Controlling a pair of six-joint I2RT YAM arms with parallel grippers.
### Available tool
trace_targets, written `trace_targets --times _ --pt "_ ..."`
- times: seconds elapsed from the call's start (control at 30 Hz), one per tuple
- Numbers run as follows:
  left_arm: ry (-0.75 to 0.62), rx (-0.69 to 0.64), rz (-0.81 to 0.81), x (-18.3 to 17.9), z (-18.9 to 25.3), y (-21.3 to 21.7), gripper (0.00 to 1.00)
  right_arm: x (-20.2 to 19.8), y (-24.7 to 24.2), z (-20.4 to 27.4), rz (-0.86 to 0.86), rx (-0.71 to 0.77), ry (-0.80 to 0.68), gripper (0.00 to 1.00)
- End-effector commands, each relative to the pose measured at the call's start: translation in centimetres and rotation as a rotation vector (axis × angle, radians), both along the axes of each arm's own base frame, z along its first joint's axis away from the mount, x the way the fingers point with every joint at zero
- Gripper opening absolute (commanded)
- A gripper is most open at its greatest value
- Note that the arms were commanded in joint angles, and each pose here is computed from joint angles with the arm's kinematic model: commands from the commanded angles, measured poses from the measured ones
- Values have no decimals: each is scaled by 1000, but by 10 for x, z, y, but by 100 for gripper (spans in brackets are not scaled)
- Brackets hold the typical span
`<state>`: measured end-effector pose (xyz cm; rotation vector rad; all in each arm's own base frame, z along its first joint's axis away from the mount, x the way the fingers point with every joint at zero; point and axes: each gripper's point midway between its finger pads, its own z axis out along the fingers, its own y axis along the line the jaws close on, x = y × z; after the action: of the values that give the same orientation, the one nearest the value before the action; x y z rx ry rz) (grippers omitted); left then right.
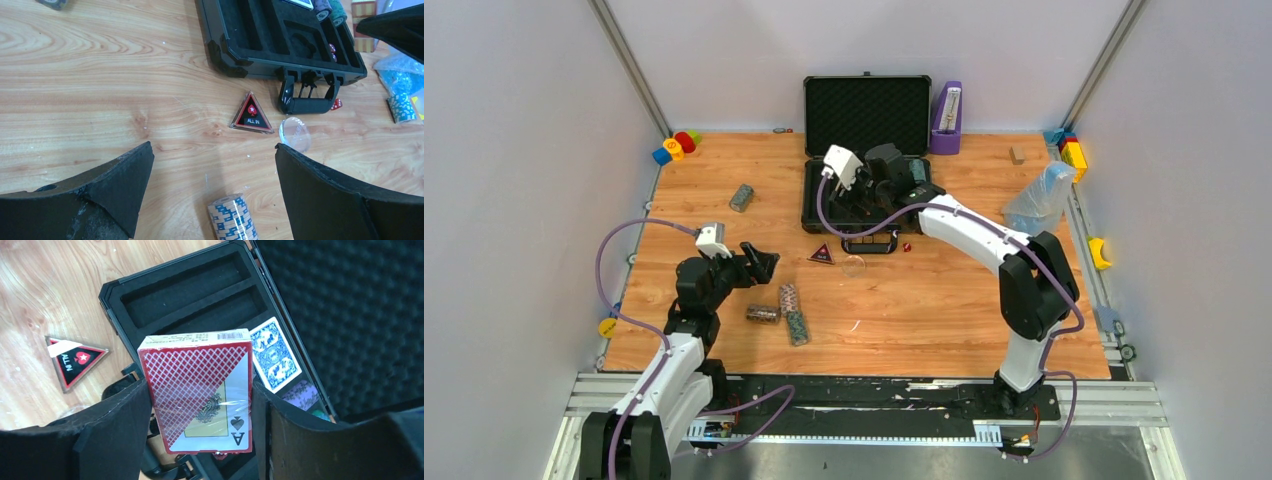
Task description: Pack up texas hold em set
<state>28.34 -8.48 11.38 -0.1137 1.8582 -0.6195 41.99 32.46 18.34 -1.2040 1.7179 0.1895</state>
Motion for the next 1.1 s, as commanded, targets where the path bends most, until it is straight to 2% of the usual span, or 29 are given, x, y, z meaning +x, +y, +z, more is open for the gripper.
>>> trace_targets --times 0.0,0.13,0.33,0.47,0.6,0.77,0.87,0.93,1.0,1.03,1.07 --pt "-80 -9 -3 7 22 0 100 11 18 13 181 -35 -136 0" --pt "-81 -7 -4 8 22 -1 100 14 17 -7 253 -83 -102 0" --pt "-84 -6 -7 8 22 -1 100 35 0 -23 232 -71 -27 0" --pt "-88 -8 -14 9 23 -2 100 40 -8 -43 248 -127 -25 0" --pt "-92 -6 -14 9 23 -2 100 38 -17 -72 305 -217 0 0" --pt "-104 -2 -20 8 25 -3 100 21 -22 -80 404 -198 100 2" --pt "-103 -1 -19 9 24 -2 100 16 -26 -86 420 -227 130 14" --pt "-100 1 -24 9 24 -3 100 17 -32 -92 407 -266 155 31" --pt "-95 2 -32 10 23 -4 100 19 -38 -96 384 -299 175 40" --pt "-95 2 -36 10 24 -5 100 21 -39 -96 372 -302 181 52" --pt "-97 3 -37 10 24 -5 100 22 -39 -94 360 -295 184 77"
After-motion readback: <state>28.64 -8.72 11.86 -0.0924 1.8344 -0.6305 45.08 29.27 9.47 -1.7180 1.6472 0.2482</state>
